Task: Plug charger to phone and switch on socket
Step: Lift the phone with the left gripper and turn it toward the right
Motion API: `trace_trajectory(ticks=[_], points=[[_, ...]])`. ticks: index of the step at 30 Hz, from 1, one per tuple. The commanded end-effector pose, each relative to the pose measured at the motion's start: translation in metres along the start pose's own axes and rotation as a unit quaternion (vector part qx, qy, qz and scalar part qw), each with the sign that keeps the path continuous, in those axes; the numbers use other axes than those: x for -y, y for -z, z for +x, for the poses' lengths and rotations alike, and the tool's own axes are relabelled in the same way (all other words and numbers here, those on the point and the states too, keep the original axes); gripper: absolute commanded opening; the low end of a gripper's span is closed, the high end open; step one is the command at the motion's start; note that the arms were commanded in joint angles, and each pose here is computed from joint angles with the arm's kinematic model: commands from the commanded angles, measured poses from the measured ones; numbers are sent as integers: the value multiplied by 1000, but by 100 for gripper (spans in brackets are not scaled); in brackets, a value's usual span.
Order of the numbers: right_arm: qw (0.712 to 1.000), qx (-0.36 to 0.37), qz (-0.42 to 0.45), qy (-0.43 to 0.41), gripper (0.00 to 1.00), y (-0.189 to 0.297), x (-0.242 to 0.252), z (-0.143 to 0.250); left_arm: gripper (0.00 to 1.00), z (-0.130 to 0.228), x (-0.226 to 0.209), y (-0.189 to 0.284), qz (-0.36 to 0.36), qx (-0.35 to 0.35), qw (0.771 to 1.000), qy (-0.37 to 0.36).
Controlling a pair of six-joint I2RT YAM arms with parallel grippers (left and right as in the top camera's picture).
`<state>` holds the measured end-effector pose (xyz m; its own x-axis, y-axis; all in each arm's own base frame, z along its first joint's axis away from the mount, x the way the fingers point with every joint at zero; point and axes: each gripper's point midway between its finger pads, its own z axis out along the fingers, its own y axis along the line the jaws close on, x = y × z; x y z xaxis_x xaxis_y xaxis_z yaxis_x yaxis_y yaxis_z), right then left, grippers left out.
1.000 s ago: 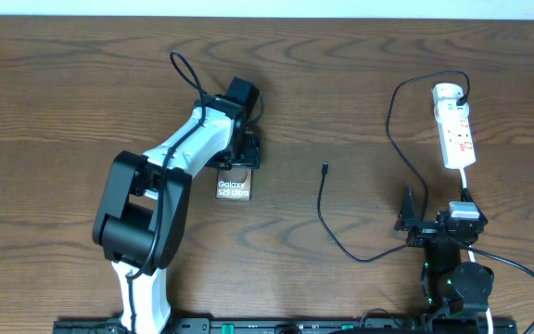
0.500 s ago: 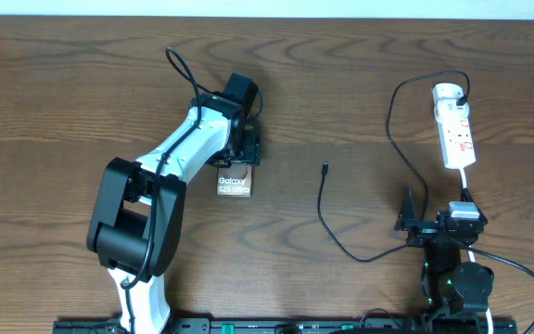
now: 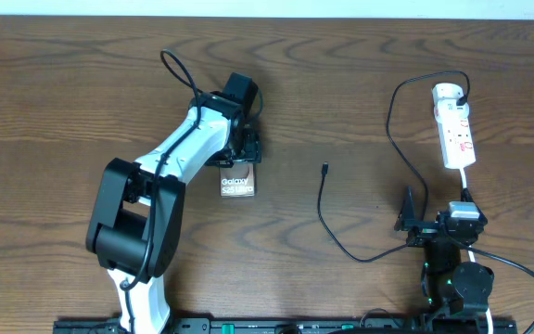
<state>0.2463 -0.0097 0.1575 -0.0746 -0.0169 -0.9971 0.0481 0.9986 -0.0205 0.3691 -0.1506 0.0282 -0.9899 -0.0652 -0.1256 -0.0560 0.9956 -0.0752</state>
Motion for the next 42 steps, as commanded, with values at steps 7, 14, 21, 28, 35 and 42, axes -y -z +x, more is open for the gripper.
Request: trace_trajectory(ticks=[7,14,21,28,35,42], points=[[1000,1,-3,-3,99,0,-2,0,8,-13,13,46,49,40,996,65],[1000,1,-3,-3,99,0,-2,0,7,-5,32,50,104,7,988,118],[1000,1,-3,-3,99,0,-2,0,7,6,45,53,138,-30,979,148],[1000,1,-3,-3,99,0,-2,0,7,8,44,54,132,-49,955,259],[1000,1,-3,-3,99,0,-2,0,7,15,62,66,187,-120,906,361],[1000,1,-3,-3,99,0,-2,0,7,17,77,92,266,-226,833,429]])
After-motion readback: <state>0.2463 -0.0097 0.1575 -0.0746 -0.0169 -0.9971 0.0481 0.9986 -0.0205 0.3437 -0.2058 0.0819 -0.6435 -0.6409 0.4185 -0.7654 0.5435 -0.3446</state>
